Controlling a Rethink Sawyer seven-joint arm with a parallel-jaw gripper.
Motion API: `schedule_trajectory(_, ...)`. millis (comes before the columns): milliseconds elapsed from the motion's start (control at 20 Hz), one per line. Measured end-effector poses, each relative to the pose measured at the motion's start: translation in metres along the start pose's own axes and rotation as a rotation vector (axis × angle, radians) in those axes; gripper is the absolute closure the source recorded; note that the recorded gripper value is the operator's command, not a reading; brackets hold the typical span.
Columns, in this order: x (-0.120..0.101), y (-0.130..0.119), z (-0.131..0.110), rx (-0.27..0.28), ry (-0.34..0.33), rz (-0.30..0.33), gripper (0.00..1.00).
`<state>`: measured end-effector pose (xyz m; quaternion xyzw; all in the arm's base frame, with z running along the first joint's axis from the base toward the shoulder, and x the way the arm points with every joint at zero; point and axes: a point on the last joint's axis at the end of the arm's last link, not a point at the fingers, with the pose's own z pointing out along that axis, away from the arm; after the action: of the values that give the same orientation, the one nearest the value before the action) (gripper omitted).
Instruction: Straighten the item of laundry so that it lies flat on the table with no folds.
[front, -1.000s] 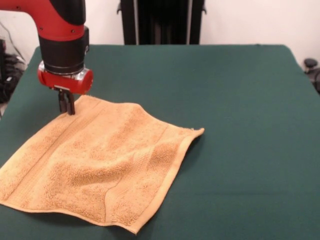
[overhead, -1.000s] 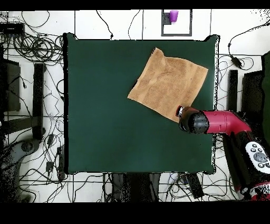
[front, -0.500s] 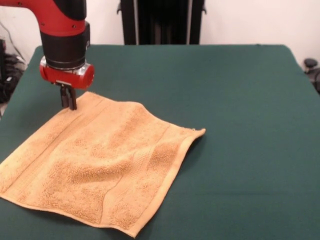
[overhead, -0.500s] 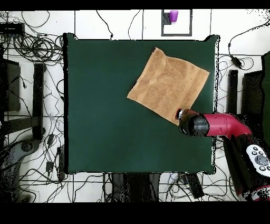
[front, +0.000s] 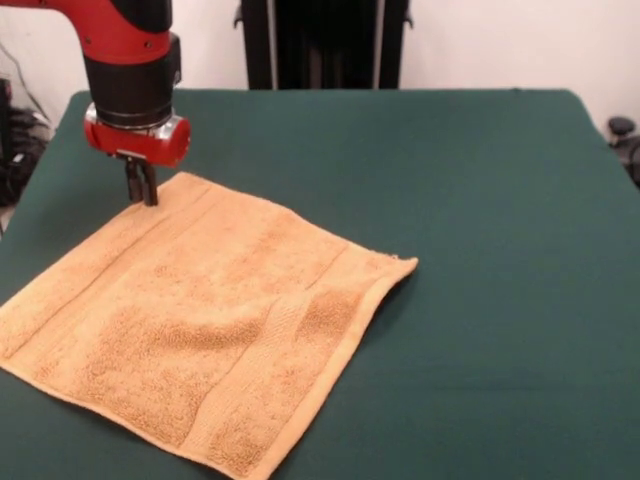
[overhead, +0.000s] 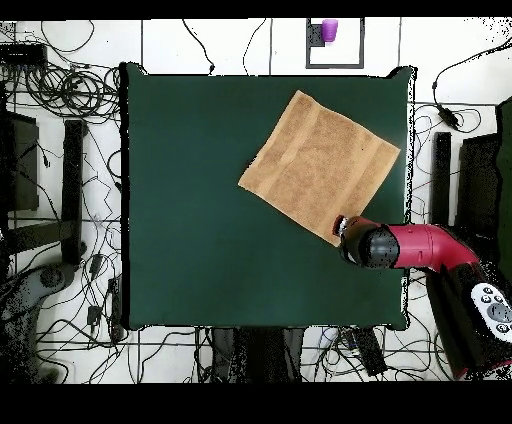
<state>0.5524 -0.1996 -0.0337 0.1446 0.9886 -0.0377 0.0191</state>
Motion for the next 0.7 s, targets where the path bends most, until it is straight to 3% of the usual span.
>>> schedule_trajectory(700, 0.032, -0.027, -0.005, -0.013, 0.048, 0.018, 1.0)
